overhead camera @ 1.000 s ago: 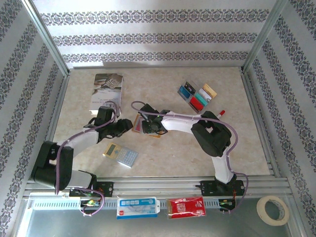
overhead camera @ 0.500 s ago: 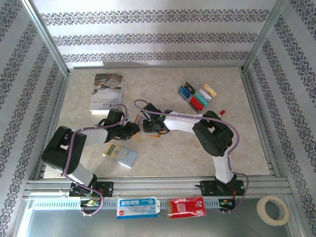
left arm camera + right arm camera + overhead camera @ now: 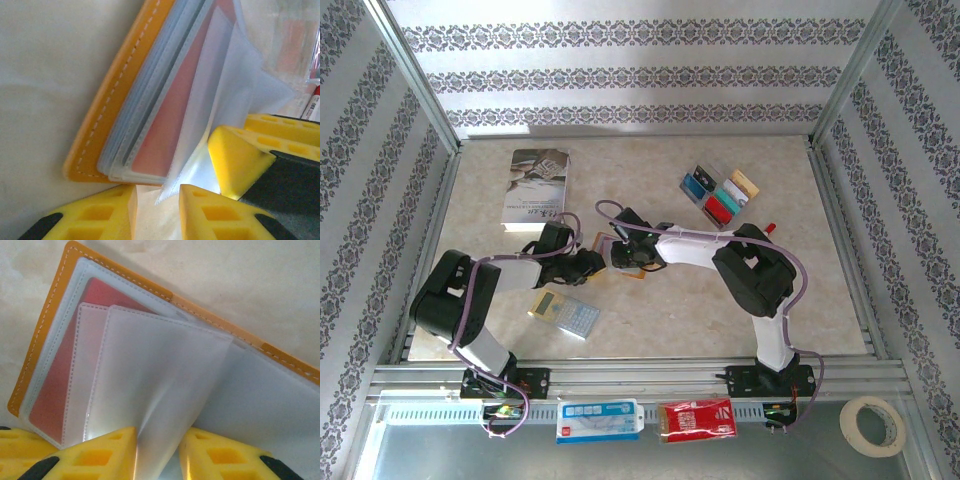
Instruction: Take the credit cards out of the card holder
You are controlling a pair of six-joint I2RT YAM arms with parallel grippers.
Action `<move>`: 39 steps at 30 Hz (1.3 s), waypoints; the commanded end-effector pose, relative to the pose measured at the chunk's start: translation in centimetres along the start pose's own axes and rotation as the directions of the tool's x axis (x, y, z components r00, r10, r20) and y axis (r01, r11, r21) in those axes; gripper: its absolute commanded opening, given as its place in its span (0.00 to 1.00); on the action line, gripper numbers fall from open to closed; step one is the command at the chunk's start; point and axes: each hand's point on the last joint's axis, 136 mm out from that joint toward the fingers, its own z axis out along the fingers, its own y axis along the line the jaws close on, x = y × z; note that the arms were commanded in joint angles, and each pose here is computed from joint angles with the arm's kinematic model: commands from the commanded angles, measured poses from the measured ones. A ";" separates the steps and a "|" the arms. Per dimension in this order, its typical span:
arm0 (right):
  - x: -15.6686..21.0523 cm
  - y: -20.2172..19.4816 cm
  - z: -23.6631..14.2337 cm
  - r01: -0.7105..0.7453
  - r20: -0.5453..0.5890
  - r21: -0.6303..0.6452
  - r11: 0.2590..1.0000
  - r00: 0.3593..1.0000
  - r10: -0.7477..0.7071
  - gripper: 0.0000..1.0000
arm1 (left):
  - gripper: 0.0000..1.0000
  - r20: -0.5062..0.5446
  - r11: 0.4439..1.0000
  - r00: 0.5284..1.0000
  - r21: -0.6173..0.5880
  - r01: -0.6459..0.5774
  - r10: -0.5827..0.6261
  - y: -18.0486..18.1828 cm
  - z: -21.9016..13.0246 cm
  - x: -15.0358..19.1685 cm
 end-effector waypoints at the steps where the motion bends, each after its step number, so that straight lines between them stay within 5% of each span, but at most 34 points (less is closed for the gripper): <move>1: 4.9 -2.9 1.6 -0.034 -0.163 0.069 0.997 0.986 0.044 0.33 | 0.28 -0.010 0.996 0.999 0.080 -0.049 0.050 -2.7 0.4 -0.3; 15: 3.8 -1.9 0.7 -0.055 -0.138 0.008 0.998 0.989 0.056 0.33 | 0.27 -0.010 0.992 0.996 0.094 -0.084 0.085 -3.7 0.5 -0.4; 22: -0.4 1.1 -3.1 -0.170 -0.052 -0.270 0.948 0.985 0.162 0.38 | 0.24 -0.024 0.988 0.994 0.110 -0.105 0.108 -4.6 0.7 -0.6; 28: -3.0 1.5 -6.2 -0.202 -0.016 -0.360 0.911 0.977 0.210 0.43 | 0.25 -0.058 0.984 0.989 0.117 -0.131 0.138 -5.6 1.6 -0.2; 39: -4.2 -3.2 -9.5 -0.250 0.113 -0.284 0.926 0.950 0.291 0.44 | 0.29 -0.094 0.977 0.977 0.111 -0.180 0.191 -7.3 3.4 1.2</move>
